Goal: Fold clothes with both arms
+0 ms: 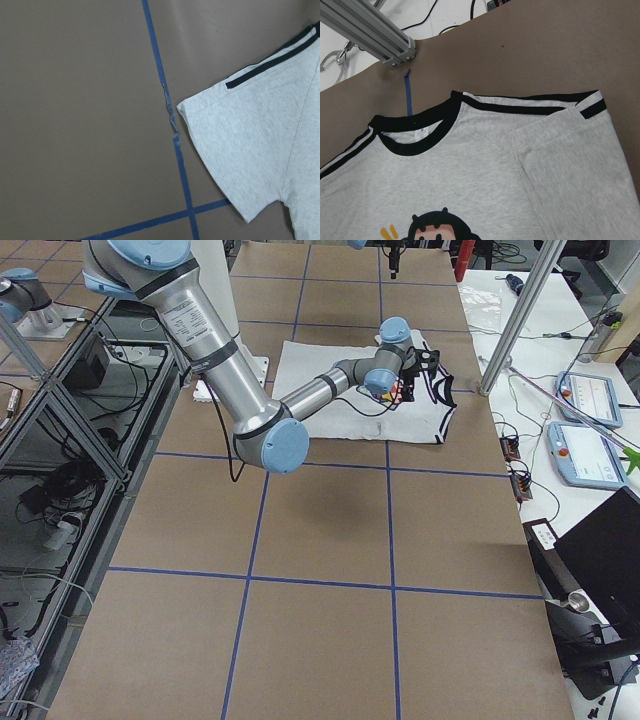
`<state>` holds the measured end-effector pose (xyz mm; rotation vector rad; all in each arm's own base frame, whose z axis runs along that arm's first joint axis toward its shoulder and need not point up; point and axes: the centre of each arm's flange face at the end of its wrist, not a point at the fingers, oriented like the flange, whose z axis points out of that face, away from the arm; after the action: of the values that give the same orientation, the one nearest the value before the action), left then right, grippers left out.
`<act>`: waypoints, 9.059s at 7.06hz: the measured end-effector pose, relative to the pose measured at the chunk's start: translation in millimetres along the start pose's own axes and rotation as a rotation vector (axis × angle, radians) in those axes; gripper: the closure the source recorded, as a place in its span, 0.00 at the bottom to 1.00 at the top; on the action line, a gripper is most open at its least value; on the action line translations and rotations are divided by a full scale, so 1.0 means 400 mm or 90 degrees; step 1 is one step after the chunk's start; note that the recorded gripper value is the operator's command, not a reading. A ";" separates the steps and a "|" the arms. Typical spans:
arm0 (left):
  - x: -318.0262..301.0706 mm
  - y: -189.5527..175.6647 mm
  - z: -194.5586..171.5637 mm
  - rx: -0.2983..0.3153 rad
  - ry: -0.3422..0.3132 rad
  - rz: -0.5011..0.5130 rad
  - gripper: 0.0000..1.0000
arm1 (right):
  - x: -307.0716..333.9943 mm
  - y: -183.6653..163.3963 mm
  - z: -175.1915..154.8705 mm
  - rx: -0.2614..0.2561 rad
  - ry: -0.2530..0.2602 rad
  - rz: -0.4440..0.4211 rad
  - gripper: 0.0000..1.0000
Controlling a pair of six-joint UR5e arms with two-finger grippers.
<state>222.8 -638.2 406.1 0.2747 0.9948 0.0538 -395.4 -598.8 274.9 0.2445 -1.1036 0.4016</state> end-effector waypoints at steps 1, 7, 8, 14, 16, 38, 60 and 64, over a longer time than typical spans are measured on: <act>0.012 -0.043 0.074 0.011 0.006 -0.006 0.13 | 0.024 0.010 -0.022 0.000 -0.004 -0.002 0.00; 0.008 -0.139 0.360 0.065 -0.008 -0.007 0.55 | 0.091 0.056 -0.118 -0.026 -0.032 -0.030 0.00; 0.014 -0.136 0.376 0.060 -0.008 -0.007 0.55 | 0.094 0.061 -0.114 -0.028 -0.030 -0.033 0.00; 0.030 -0.141 0.425 0.052 -0.014 -0.012 0.62 | 0.117 0.068 -0.100 -0.031 -0.021 -0.035 0.00; 0.032 -0.136 0.440 0.050 -0.018 -0.011 0.65 | 0.121 0.067 -0.097 -0.024 -0.017 -0.036 0.00; 0.543 0.005 0.278 0.133 0.190 -0.176 0.01 | 0.092 0.171 -0.026 -0.018 0.026 -0.006 0.01; 0.585 0.456 0.090 0.003 0.236 -0.203 0.01 | 0.321 1.050 -0.158 -0.018 0.324 0.274 0.23; 0.585 0.457 0.087 0.004 0.236 -0.203 0.01 | 0.331 1.065 -0.155 -0.017 0.331 0.285 0.30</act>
<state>394.5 -429.4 278.2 0.1093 1.3973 -0.1942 -477.3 -164.9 364.3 -0.1348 -0.6409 0.7986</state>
